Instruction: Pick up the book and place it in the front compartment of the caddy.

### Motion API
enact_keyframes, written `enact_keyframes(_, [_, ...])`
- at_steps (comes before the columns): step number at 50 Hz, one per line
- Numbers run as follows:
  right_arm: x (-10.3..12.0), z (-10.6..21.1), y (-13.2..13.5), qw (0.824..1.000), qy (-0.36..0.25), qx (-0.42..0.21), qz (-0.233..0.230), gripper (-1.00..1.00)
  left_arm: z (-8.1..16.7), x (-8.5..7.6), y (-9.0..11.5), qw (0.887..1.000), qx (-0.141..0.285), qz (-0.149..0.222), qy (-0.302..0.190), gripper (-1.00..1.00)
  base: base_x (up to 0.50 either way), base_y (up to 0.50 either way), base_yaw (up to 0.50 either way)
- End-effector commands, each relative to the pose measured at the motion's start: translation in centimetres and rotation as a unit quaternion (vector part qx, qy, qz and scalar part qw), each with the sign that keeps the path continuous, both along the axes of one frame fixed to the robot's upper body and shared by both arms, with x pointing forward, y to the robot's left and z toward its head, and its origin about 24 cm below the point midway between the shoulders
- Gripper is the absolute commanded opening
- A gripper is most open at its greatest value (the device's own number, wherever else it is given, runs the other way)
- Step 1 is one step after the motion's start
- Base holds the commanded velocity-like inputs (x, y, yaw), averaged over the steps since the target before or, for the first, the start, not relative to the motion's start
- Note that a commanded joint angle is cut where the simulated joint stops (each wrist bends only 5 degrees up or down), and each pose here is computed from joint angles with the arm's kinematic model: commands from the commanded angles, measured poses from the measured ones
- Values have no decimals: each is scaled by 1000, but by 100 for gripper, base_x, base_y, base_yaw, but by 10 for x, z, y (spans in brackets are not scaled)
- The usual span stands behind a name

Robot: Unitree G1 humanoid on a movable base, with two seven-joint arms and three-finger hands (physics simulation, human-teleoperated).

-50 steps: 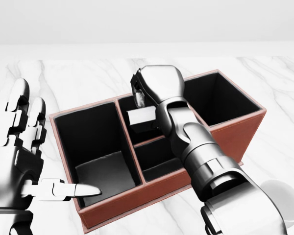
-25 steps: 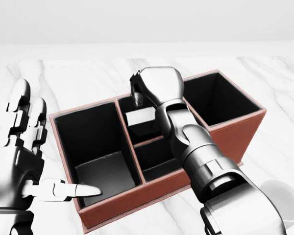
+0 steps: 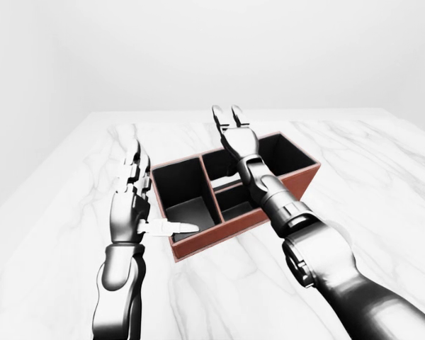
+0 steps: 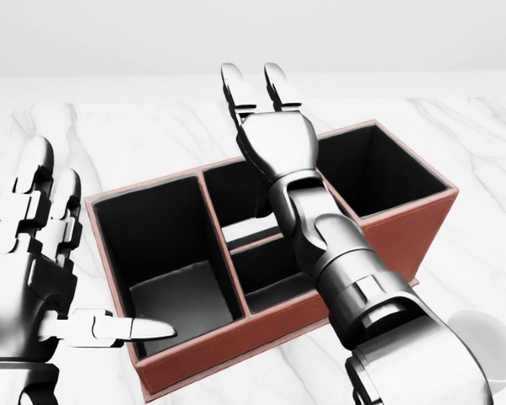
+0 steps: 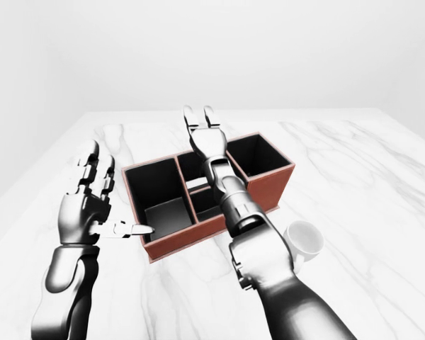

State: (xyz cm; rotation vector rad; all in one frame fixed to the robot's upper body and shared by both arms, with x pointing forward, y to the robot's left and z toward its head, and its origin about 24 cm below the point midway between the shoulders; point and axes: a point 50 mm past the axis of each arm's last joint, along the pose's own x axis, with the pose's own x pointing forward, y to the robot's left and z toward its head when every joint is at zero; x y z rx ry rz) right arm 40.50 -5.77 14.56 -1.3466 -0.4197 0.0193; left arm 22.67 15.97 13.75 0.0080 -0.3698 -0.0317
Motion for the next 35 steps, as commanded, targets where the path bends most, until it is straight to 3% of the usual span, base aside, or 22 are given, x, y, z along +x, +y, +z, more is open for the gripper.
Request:
enact_keyframes(1, [0, 0, -1, 1000, 0, 0, -1, 100, 2, -1, 0, 1000, 1, 0, -4, 100, 0, 0, 0])
enact_keyframes(25, [0, 13, -13, 996, 11, 94, -2, 100, 4, -2, 1, 1000, -7, 5, -10, 100, 0, 0, 0])
enact_keyframes(35, [-18, 48, -21, 988, -23, 146, 47, 100, 1, 1, 3, 1000, -11, 9, -4, 100, 0, 0, 0])
